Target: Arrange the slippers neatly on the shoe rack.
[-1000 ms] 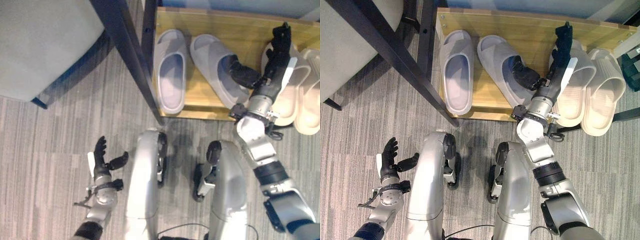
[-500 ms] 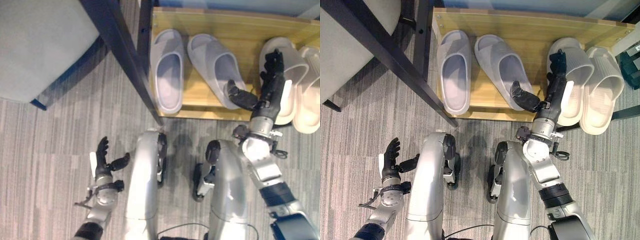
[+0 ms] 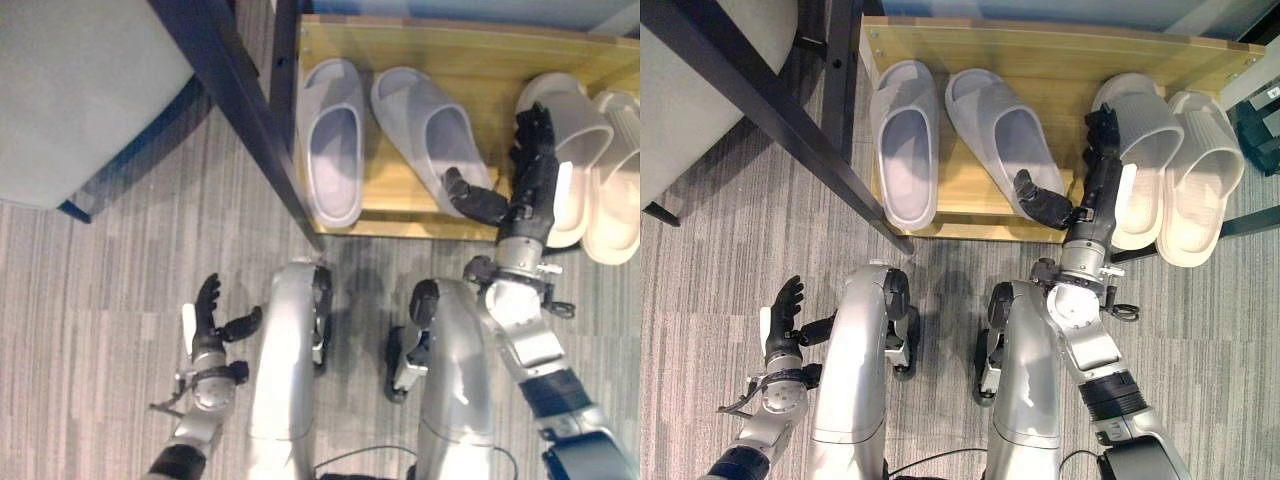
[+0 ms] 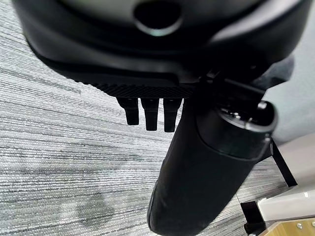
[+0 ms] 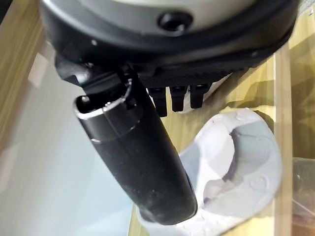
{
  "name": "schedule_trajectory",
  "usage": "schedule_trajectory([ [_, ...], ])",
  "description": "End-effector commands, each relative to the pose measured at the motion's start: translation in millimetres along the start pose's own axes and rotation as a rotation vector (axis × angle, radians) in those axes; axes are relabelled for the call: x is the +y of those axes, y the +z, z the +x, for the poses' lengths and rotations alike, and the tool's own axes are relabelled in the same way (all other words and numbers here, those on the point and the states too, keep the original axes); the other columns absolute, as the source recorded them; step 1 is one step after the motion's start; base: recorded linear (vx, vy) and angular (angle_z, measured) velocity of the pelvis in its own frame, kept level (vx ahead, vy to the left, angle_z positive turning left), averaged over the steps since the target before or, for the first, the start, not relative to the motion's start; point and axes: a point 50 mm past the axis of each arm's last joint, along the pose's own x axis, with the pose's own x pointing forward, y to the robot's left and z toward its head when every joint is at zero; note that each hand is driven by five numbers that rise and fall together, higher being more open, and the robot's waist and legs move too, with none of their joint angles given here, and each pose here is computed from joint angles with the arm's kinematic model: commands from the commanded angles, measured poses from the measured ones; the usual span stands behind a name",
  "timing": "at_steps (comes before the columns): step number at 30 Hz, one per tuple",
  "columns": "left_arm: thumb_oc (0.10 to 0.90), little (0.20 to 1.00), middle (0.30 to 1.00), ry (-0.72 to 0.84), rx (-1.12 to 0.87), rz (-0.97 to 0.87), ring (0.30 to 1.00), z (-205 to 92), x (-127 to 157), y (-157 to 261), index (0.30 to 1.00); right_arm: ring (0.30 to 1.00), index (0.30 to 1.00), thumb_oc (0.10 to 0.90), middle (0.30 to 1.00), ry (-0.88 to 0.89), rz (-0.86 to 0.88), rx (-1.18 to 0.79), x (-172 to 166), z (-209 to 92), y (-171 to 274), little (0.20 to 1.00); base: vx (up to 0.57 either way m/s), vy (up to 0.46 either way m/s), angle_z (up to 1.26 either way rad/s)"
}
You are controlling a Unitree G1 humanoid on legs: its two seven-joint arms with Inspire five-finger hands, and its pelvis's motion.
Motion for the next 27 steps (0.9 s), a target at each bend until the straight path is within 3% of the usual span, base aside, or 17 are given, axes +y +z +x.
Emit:
schedule_trajectory([
  [1,0.800,0.900,0.900,-0.041,-0.120,0.019,0.900,0.1,0.7,16.7,0.900,0.900,0.900,0.800,0.900,0.084,0.135,-0.328,8.9,2.4,67.1,0.900,0.00,0.000,0.00],
  [5,0.800,0.900,0.900,-0.035,-0.069,-0.093,0.900,0.3,0.4,13.4,0.900,0.900,0.900,0.800,0.900,0.152,0.154,-0.311,17.4,-0.2,66.1,0.900,0.00,0.000,0.00],
  [27,0.800,0.900,0.900,-0.031,-0.088,-0.045,0.900,-1.6,6.3,11.1,0.900,0.900,0.900,0.800,0.900,0.331,0.206,-0.371,24.3,-30.0,79.2,0.900,0.00,0.000,0.00],
])
